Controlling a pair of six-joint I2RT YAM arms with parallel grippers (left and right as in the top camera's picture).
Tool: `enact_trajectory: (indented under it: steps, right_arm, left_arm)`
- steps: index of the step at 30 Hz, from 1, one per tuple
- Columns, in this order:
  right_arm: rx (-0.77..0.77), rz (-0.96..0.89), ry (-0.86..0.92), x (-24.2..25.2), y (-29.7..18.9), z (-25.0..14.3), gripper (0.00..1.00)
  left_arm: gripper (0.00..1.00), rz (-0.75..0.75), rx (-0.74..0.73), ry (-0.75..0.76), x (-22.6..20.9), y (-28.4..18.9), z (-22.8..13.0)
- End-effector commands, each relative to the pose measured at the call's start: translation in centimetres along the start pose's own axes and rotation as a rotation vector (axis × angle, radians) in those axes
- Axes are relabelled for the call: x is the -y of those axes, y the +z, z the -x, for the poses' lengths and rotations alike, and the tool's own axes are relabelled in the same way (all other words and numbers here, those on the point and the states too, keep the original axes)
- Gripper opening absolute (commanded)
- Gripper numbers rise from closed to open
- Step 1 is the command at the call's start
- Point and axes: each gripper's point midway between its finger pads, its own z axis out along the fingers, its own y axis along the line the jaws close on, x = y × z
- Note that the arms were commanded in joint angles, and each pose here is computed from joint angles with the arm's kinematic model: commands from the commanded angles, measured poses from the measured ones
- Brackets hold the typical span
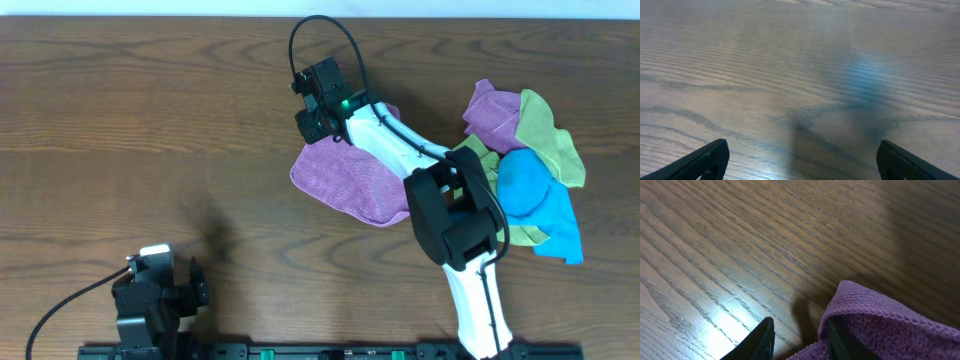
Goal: Fold the cloth
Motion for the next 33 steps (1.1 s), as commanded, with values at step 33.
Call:
enact_trajectory:
  steps: [33]
  right_arm:
    - [0.307,0.174,-0.052,-5.2,-12.0,9.1,0.02]
  left_arm:
    - [0.95,-0.003,-0.037,0.015,0.1,0.3,-1.1]
